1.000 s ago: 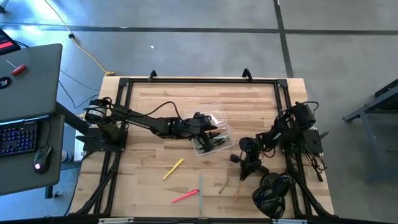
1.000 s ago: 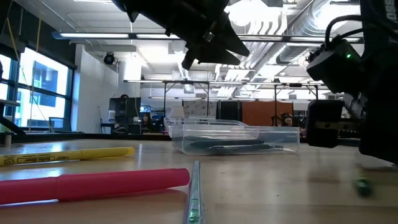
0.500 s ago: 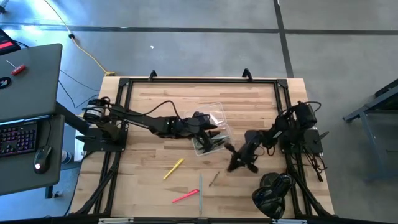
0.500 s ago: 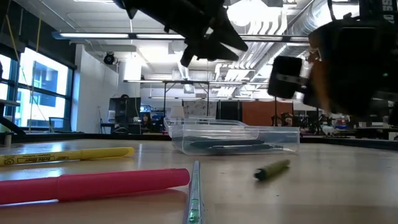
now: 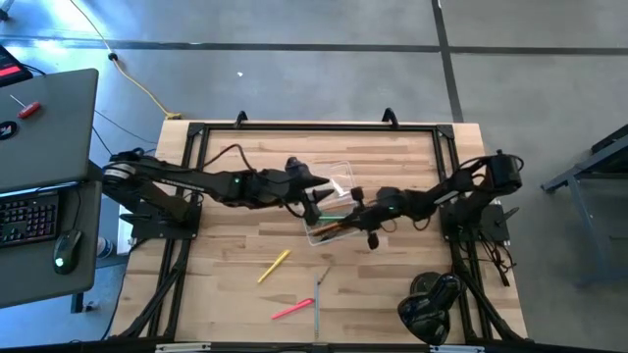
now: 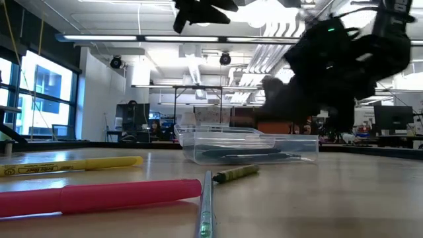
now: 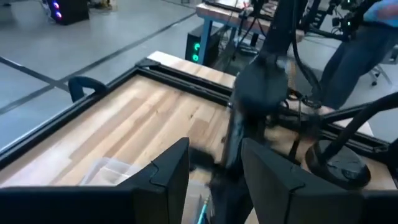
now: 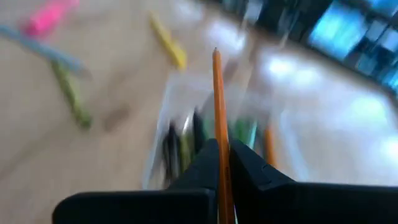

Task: Pick & place school supplies into a supply box
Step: Put the orange pencil into the supply box

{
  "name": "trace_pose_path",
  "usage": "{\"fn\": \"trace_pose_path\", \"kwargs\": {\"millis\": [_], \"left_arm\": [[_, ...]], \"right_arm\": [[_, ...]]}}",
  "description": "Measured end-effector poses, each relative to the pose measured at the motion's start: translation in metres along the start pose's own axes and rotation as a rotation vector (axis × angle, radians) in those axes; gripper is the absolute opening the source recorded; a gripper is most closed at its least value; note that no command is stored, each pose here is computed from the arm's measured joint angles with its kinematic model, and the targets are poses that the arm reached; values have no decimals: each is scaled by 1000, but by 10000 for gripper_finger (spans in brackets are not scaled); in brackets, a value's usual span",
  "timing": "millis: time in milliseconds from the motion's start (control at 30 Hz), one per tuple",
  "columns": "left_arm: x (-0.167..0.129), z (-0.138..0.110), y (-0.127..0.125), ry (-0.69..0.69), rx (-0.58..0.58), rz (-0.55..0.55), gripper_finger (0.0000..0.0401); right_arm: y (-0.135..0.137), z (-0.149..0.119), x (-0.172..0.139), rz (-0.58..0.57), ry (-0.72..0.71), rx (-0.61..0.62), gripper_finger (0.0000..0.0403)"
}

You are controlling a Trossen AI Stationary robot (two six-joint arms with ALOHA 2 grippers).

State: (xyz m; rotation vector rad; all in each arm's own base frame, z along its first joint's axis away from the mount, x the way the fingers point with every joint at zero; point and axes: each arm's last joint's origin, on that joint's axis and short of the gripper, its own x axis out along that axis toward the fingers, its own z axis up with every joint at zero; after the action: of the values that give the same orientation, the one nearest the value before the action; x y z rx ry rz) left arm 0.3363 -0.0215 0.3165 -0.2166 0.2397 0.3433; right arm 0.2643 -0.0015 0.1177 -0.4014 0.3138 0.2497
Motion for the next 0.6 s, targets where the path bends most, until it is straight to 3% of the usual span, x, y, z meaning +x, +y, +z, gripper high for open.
{"fn": "trace_pose_path", "kwargs": {"millis": [100, 200, 400, 600], "left_arm": [[0, -1, 0, 5, 3, 5, 177], [0, -2, 0, 28, 8, -12, 177], [0, -7, 1, 80, -22, -14, 177], [-1, -11, 2, 123, -10, -19, 177]], "right_arm": [[-5, 0, 12, 14, 195, 26, 2], [-11, 10, 21, 11, 290, 35, 6], [-20, 25, 30, 19, 303, 39, 28], [-18, 21, 28, 35, 360, 89, 42]]}}
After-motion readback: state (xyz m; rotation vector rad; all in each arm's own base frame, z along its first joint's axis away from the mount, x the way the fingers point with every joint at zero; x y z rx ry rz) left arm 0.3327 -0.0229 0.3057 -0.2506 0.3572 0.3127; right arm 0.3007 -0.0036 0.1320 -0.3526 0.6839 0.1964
